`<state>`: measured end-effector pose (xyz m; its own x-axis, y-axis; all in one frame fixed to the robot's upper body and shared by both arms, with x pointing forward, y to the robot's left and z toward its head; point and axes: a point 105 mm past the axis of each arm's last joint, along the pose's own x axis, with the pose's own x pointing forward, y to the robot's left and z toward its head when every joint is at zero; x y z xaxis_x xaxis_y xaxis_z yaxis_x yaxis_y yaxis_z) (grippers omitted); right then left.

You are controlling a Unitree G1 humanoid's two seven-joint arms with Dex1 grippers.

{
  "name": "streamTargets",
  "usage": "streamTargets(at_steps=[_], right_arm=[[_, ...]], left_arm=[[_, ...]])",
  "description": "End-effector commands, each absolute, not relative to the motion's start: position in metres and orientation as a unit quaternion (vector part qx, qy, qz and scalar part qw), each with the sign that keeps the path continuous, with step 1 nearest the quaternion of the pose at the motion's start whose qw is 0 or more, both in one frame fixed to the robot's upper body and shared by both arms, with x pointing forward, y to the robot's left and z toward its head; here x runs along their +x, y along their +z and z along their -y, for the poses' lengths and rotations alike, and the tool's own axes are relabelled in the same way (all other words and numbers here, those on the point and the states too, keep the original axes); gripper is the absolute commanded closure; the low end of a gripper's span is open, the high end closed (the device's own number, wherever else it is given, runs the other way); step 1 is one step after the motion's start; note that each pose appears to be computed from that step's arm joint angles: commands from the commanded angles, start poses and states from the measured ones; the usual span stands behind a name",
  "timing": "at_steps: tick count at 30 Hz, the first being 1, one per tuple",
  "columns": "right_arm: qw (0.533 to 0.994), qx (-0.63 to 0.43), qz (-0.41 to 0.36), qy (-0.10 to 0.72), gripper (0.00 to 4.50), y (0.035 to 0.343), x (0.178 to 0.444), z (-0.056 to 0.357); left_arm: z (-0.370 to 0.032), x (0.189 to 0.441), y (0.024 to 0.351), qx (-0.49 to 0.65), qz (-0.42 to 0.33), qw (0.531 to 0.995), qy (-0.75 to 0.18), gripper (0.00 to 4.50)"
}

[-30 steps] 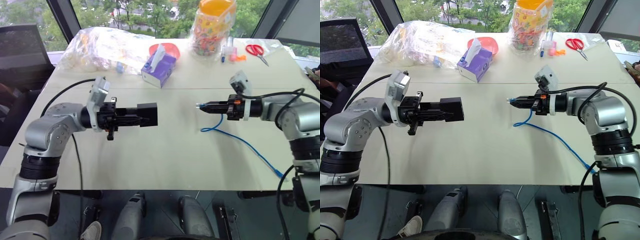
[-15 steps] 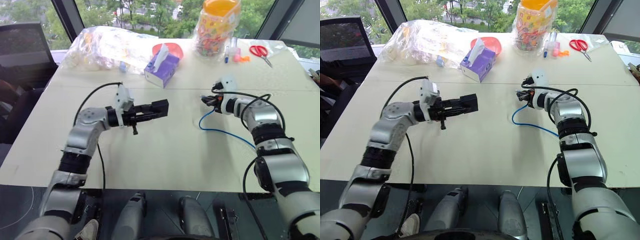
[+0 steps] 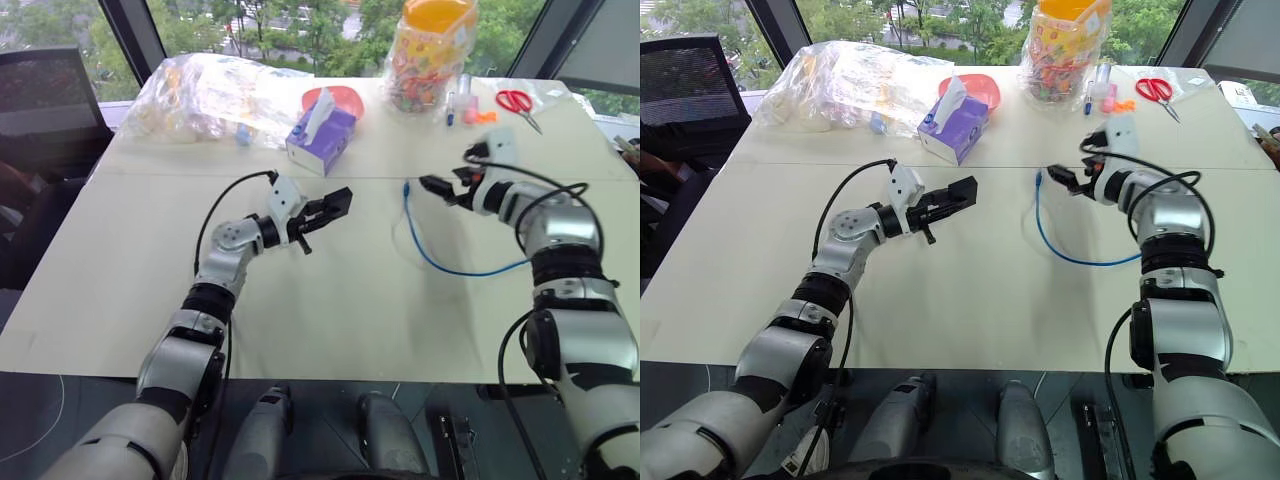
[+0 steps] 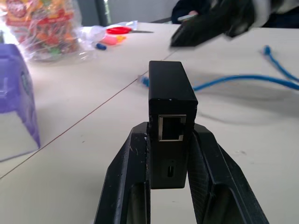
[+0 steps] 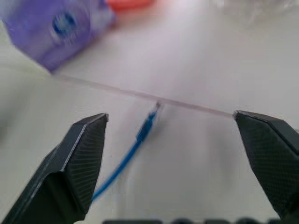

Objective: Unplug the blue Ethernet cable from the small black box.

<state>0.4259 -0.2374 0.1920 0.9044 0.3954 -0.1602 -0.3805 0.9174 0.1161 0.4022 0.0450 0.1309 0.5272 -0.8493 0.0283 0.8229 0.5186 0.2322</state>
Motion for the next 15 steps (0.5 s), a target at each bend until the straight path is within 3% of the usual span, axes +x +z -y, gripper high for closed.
streamTargets(at_steps=[1,7,9,15], right_arm=[[0.965,0.085,-0.045,0.243,0.05,0.222,0.395,0.226],[0.963,0.085,-0.048,0.253,0.05,0.218,0.354,0.21],[0.961,0.088,-0.053,0.256,0.0,0.214,0.343,0.205],[0.957,0.092,-0.069,0.267,0.0,0.206,0.324,0.193]], left_arm=[[-0.046,0.408,0.122,0.11,0.065,0.879,-0.459,4.01],[-0.044,0.406,0.1,0.108,0.032,0.881,-0.46,4.01],[-0.044,0.406,0.096,0.106,0.029,0.882,-0.457,2.95],[-0.052,0.404,0.09,0.09,0.02,0.888,-0.451,0.5]])
